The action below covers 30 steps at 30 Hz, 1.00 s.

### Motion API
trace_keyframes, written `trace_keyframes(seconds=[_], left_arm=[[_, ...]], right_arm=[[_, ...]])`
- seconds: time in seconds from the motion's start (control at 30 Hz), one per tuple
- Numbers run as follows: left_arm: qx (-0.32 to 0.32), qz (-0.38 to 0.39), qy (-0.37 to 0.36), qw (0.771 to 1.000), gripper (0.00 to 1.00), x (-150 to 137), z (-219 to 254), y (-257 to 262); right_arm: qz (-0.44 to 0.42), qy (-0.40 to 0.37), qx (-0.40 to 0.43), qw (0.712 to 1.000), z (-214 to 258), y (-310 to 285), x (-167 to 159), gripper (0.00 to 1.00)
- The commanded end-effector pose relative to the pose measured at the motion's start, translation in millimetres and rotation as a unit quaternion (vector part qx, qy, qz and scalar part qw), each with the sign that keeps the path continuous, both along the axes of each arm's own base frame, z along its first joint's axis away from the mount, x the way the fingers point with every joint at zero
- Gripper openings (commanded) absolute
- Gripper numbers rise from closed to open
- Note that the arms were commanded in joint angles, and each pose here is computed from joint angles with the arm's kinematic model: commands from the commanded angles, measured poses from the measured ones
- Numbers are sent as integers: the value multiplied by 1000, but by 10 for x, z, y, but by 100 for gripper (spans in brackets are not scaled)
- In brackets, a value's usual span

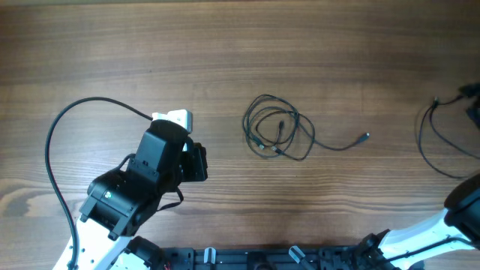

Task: Untangle cables

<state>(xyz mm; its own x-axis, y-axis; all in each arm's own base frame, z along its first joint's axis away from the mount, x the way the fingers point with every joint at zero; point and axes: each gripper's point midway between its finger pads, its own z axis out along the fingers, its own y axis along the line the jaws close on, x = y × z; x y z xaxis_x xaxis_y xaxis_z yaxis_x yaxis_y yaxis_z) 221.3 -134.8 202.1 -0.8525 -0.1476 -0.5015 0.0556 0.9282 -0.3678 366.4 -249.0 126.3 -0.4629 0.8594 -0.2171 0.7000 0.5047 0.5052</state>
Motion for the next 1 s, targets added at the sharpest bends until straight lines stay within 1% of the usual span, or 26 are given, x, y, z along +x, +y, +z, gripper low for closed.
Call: trace_keyframes(seconds=[0.0, 0.07, 0.2, 0.43, 0.57, 0.7, 0.77, 0.83, 0.97], left_arm=[[-2, -12, -5, 1000, 13, 1, 36, -34], [-3, -11, -4, 1000, 14, 1, 36, -34], [-3, -11, -4, 1000, 15, 0, 36, -34], [-3, -11, -4, 1000, 16, 0, 35, -34], [-3, -9, -2, 1000, 17, 14, 22, -42], [0, -12, 9, 1000, 16, 19, -28, -60], [1, -13, 14, 1000, 15, 22, -51, -71], [3, -14, 20, 1000, 15, 23, -80, -76], [7, -14, 27, 1000, 11, 36, -119, -84]], right_arm=[[52, 25, -3, 998, -185, 287, -10, 4], [65, 57, -4, 996, -367, 455, -55, 4], [58, 137, -17, 989, -690, 647, -254, 4], [32, 197, 24, 980, -941, 947, -496, 4], [-33, 258, 24, 965, -1092, 930, -772, 4], [-128, 320, 7, 939, -1211, 846, -1086, 4], [-151, 331, -1, 932, -1232, 809, -1152, 4], [-156, 335, -15, 929, -1232, 742, -1182, 4], [-172, 337, -43, 924, -1225, 583, -1228, 4]])
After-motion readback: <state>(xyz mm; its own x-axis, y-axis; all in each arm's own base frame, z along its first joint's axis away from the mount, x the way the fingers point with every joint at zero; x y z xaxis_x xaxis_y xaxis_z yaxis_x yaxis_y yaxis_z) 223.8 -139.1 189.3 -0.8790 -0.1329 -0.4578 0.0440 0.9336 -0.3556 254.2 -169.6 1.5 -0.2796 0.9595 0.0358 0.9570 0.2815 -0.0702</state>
